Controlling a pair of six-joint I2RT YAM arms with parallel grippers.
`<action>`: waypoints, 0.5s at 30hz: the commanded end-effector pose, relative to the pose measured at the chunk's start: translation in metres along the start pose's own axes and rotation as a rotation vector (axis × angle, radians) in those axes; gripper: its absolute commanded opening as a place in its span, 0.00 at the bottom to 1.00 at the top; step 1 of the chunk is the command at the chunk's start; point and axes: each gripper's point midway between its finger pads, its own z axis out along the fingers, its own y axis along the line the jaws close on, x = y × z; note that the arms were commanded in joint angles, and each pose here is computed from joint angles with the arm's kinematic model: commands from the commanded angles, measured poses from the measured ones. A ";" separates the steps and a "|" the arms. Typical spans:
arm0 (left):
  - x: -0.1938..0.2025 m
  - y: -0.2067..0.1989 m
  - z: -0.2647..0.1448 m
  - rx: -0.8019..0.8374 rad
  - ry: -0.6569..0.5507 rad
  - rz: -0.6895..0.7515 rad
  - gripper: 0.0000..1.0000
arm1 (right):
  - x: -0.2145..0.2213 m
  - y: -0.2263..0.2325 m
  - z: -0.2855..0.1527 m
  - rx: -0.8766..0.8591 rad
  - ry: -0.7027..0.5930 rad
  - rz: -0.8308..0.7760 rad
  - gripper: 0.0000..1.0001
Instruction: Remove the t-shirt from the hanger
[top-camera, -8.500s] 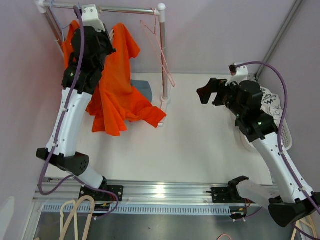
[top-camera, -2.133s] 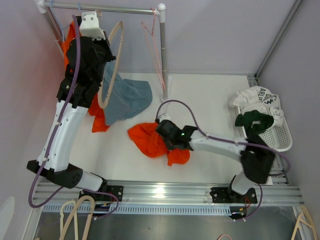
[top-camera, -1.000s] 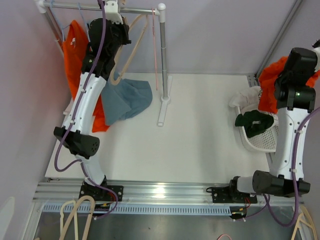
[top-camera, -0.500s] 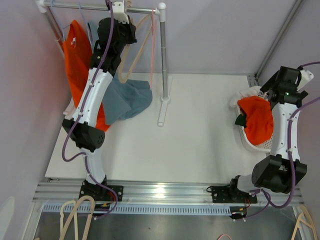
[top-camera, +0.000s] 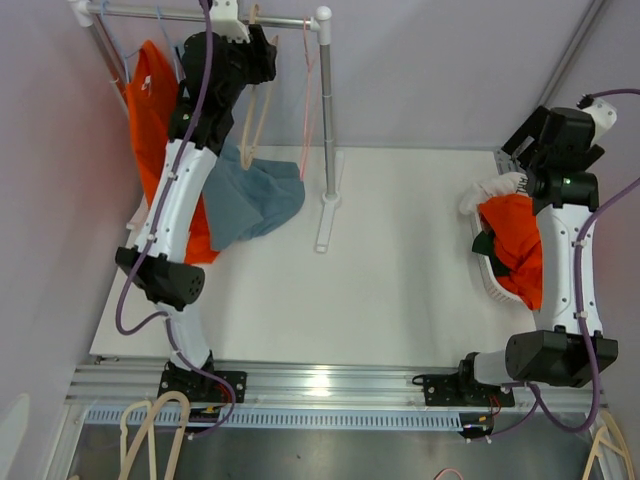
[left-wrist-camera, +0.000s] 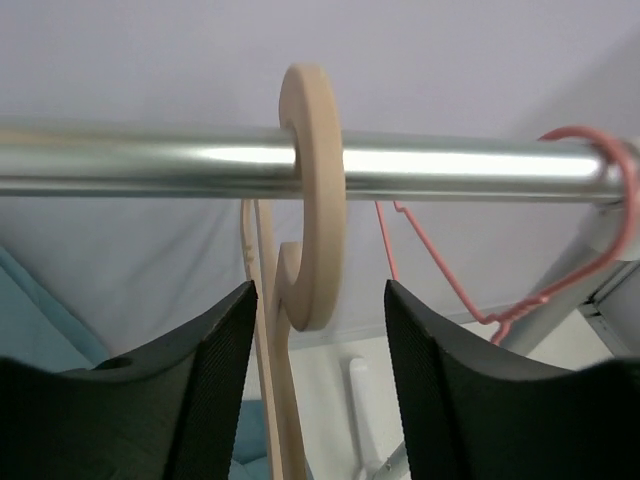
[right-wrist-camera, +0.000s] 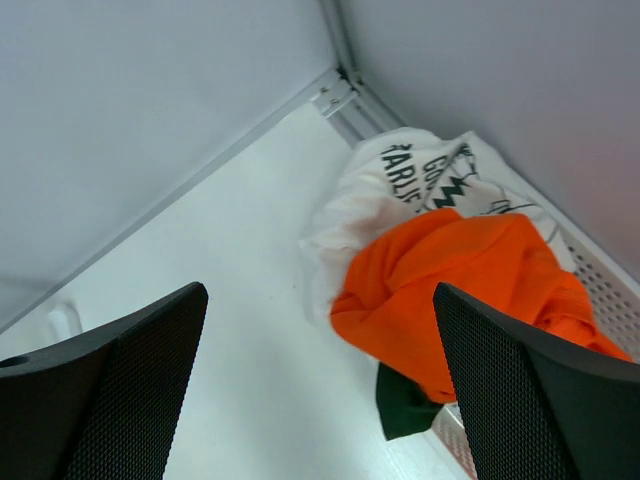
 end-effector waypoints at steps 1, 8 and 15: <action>-0.083 -0.007 -0.052 0.018 -0.173 -0.019 0.61 | -0.015 0.026 -0.014 -0.073 -0.042 -0.011 0.99; -0.120 0.003 -0.095 -0.036 -0.239 0.010 0.66 | -0.015 0.055 -0.020 -0.133 -0.031 -0.041 1.00; -0.109 0.067 -0.106 -0.348 -0.207 -0.018 0.56 | -0.016 0.064 -0.027 -0.164 -0.017 -0.052 1.00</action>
